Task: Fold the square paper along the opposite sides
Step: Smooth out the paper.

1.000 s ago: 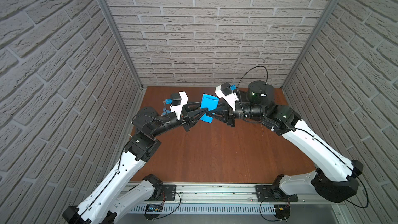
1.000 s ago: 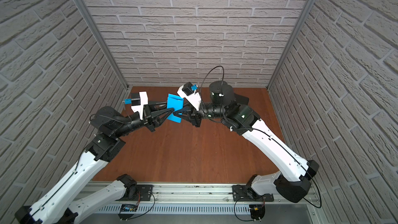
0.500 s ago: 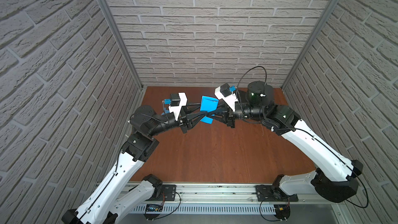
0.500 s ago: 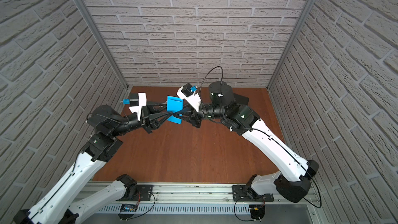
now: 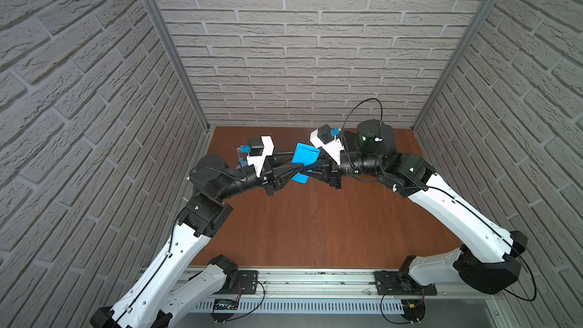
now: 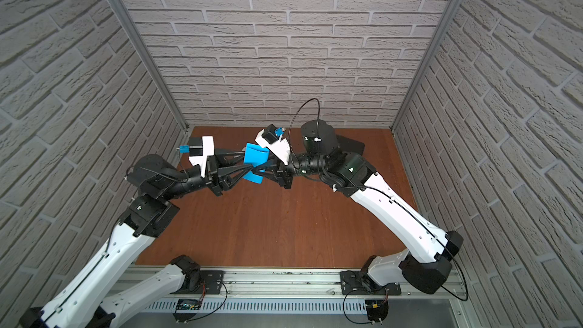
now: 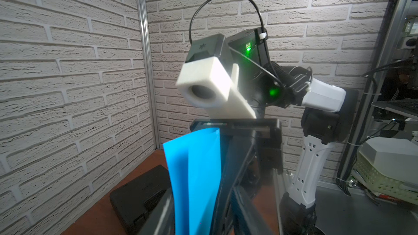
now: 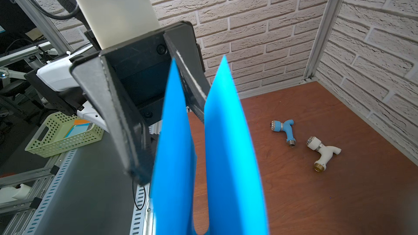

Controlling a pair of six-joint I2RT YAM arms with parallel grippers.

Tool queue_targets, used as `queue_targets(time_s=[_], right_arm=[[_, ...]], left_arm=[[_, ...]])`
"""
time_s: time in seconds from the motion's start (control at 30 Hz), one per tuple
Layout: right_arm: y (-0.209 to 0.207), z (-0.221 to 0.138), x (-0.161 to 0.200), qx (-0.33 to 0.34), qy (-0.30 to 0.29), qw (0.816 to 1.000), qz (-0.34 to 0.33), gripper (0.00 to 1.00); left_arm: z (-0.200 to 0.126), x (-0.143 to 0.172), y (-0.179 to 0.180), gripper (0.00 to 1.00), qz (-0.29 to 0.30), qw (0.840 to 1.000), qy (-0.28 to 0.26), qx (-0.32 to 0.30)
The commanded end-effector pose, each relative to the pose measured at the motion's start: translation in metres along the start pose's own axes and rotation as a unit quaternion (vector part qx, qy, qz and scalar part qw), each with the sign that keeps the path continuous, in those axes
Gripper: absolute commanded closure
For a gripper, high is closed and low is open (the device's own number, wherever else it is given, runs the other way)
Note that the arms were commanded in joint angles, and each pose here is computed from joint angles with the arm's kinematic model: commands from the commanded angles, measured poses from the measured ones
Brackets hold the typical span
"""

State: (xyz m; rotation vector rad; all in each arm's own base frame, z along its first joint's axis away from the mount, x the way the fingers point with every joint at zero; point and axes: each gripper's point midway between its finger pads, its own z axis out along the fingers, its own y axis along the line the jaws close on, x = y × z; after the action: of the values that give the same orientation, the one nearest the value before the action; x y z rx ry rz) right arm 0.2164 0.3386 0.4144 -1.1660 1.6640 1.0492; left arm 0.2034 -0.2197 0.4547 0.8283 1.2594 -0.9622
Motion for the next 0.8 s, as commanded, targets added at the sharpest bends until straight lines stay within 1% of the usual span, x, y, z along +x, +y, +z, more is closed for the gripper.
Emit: queue_targets(time_s=[0.0, 0.53, 0.77], right_arm=[[0.0083, -0.0030, -0.0141, -0.007, -0.018, 1.000, -0.024, 0.80], [0.0094, -0.0029, -0.0133, -0.004, -0.015, 0.999, -0.029, 0.80], [0.0085, -0.0002, -0.0113, -0.006, -0.011, 1.000, -0.026, 0.80]], left_arm=[[-0.0042, -0.0207, -0.0067, 0.56, 0.021, 0.999, -0.025, 0.007], [-0.0064, -0.0166, -0.0052, 0.60, 0.022, 1.000, -0.022, -0.002], [-0.0054, -0.0182, -0.0051, 0.60, 0.021, 0.999, -0.025, 0.001]])
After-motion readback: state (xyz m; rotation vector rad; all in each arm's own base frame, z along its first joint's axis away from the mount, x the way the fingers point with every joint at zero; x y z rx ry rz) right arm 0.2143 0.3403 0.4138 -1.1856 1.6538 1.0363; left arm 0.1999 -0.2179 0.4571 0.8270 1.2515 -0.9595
